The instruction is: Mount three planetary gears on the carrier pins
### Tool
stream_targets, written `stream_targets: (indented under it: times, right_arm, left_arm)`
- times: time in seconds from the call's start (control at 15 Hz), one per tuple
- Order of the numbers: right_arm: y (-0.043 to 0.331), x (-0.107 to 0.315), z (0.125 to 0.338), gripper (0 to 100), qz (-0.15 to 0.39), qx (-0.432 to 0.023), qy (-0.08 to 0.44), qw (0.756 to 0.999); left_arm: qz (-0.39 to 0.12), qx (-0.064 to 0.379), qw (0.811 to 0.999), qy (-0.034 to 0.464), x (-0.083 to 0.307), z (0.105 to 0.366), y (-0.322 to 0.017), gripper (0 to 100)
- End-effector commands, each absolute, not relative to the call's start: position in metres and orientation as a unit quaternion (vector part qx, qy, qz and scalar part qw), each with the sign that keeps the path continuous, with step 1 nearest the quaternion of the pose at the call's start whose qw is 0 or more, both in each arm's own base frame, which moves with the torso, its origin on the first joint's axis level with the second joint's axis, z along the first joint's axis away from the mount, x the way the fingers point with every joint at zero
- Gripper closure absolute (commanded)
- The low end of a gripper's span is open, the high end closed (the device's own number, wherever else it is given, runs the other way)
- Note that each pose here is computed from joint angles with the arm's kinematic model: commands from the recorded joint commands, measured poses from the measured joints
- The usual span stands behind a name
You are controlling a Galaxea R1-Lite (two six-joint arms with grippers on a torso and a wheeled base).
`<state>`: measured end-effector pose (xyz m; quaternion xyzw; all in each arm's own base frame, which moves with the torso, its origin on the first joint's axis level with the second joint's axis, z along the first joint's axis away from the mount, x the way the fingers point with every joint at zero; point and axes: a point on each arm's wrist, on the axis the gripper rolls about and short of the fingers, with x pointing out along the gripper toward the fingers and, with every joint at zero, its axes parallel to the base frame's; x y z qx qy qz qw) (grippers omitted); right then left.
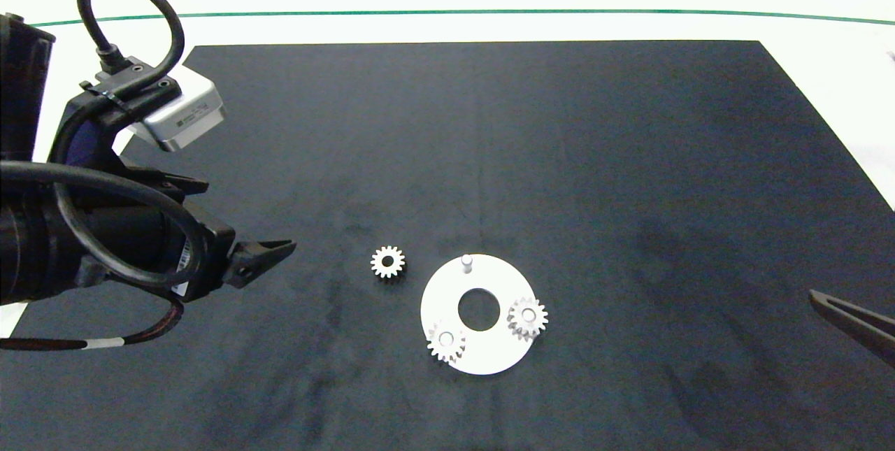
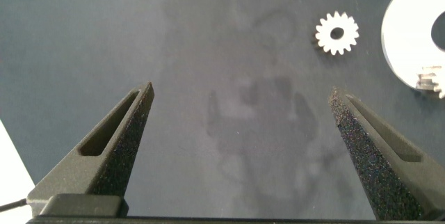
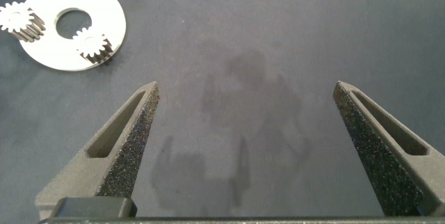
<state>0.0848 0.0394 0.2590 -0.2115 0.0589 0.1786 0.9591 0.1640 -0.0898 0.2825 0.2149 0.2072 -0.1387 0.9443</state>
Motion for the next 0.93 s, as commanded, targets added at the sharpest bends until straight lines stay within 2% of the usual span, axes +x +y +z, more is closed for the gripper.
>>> stream_targets:
  times: [0.07,0.27,0.6,0.8,0.93]
  right_arm:
    - [0.039,0.085,0.259,0,0.178,-0.213,0.060,0.959]
    - [0.039,0.084,0.261,0,0.176,-0.210,0.055,0.960]
    - [0.038,0.082,0.266,0,0.175,-0.205,0.046,0.962]
    - [0.038,0.083,0.265,0,0.175,-0.206,0.049,0.961]
    - [0.038,0.084,0.265,0,0.176,-0.207,0.050,0.961]
  left_arm:
    - [-0.177,0.240,0.926,0.231,0.161,0.263,-0.104,0]
    - [-0.216,0.272,0.903,0.253,0.164,0.241,-0.125,0]
    - [-0.253,0.328,0.878,0.239,0.196,0.210,-0.166,0]
    - [-0.263,0.333,0.873,0.239,0.214,0.206,-0.187,0]
    - [-0.272,0.328,0.871,0.244,0.224,0.214,-0.195,0]
